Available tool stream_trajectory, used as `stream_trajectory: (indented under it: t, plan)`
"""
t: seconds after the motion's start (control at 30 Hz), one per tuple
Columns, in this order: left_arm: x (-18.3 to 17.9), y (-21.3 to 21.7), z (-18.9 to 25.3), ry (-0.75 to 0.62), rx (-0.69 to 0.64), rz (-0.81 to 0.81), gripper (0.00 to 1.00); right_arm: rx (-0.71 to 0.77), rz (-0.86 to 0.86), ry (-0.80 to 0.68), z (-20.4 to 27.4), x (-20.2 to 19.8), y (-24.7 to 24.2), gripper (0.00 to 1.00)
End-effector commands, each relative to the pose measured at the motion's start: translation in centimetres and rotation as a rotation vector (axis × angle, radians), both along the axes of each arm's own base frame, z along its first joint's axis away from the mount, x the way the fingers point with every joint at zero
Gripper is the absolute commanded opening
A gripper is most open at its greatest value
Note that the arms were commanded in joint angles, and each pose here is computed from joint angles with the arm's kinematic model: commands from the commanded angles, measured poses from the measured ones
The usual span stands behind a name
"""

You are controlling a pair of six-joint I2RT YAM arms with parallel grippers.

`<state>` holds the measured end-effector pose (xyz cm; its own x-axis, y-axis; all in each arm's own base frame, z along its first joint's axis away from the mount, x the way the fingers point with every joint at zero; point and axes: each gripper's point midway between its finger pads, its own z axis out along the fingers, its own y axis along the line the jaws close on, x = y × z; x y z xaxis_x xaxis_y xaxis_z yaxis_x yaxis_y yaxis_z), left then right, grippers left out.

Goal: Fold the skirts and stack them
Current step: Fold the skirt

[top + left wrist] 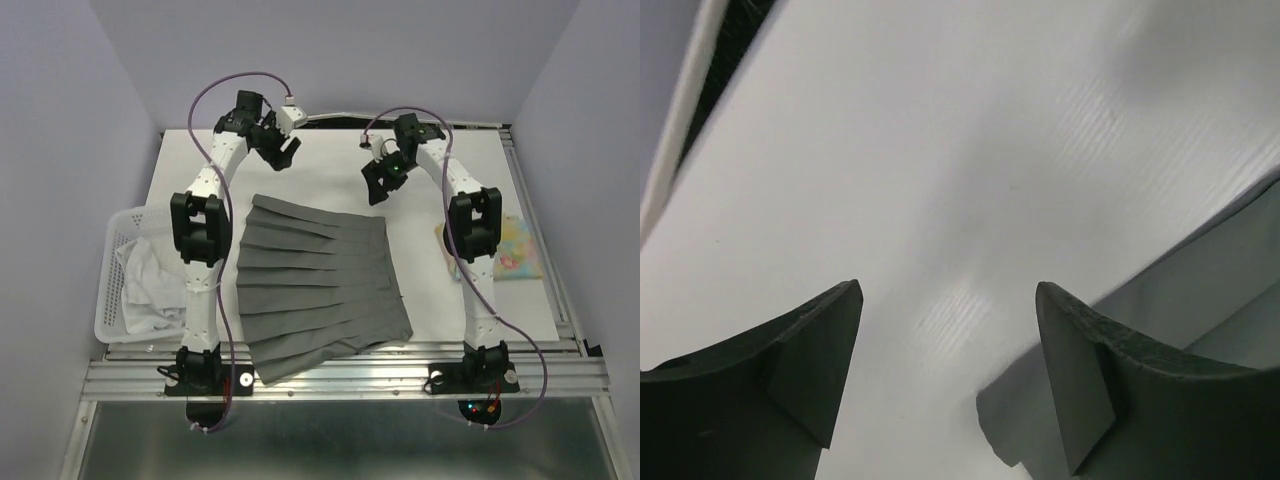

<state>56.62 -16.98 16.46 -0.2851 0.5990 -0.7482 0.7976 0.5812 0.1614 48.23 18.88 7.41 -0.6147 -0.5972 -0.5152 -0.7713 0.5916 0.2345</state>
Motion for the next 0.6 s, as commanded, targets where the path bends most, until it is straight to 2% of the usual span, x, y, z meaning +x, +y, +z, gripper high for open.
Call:
stream_trajectory:
  t: [0.0,0.1,0.3,0.57]
  plan:
    - [-1.9,2.8,-3.1,0.096,0.104,-0.044,0.81,-0.008,0.045,-0.061,-0.5,0.7,0.7,0.77]
    - [-2.8,3.2,-4.9,0.123,0.144,-0.086,0.81,-0.019,0.061,-0.027,-2.2,0.1,0.5,0.76]
    - [-6.5,3.8,-8.3,0.263,0.156,-0.168,0.81,-0.006,0.095,0.043,-3.6,-1.5,0.6,0.73]
    - [-8.1,5.1,-11.9,0.350,0.212,-0.168,0.77,-0.001,0.165,0.135,-4.7,-4.2,0.8,0.72]
